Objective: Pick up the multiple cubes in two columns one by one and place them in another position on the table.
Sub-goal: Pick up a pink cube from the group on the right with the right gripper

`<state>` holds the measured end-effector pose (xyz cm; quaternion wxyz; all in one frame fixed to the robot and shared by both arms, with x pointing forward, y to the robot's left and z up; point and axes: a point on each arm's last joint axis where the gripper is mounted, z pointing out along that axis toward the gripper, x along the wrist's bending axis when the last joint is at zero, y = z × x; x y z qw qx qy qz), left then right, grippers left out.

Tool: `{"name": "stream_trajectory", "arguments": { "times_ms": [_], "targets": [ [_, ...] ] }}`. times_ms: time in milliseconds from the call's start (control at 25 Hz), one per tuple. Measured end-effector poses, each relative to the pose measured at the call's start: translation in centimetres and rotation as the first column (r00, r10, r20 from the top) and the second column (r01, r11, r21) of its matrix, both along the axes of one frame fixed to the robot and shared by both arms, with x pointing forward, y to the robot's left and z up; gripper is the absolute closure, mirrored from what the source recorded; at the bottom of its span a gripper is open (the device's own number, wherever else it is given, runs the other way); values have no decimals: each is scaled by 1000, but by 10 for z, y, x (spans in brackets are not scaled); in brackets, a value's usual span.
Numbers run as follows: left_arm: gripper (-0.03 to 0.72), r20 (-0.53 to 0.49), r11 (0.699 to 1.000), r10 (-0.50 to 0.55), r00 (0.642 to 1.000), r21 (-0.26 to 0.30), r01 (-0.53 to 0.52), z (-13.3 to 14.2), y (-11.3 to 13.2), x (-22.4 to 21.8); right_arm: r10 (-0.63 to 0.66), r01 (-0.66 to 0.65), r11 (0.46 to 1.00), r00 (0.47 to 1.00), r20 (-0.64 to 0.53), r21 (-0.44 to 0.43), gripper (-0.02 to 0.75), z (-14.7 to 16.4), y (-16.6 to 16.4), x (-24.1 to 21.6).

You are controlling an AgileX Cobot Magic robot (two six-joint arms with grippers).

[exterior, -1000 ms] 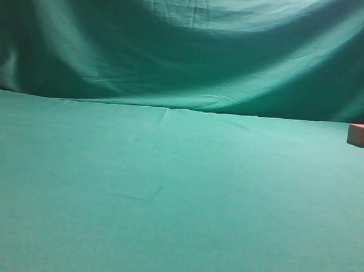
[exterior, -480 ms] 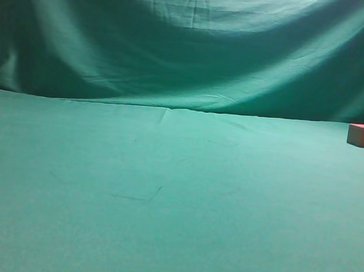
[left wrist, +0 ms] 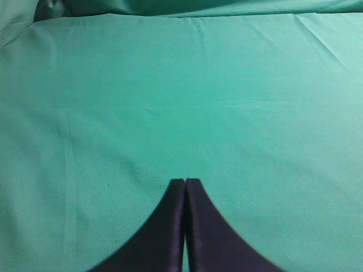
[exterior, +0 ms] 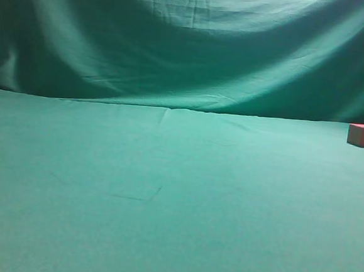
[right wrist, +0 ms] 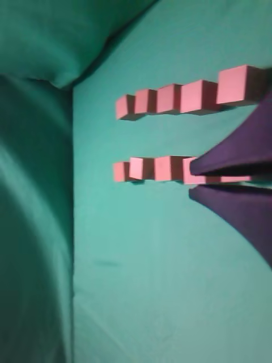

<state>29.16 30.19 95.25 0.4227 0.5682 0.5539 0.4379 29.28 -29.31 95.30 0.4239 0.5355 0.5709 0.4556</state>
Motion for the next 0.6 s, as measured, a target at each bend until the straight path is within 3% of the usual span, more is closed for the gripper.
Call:
{"name": "stream_trajectory", "arguments": {
  "times_ms": [280,600],
  "targets": [
    [688,0,1000,0,1000,0,0,0,0,0,-28,21,998,990,140,56,691,13,-1,2],
    [688,0,1000,0,1000,0,0,0,0,0,-91,34,977,959,268,210,691,26,-4,2]
  ]
}}
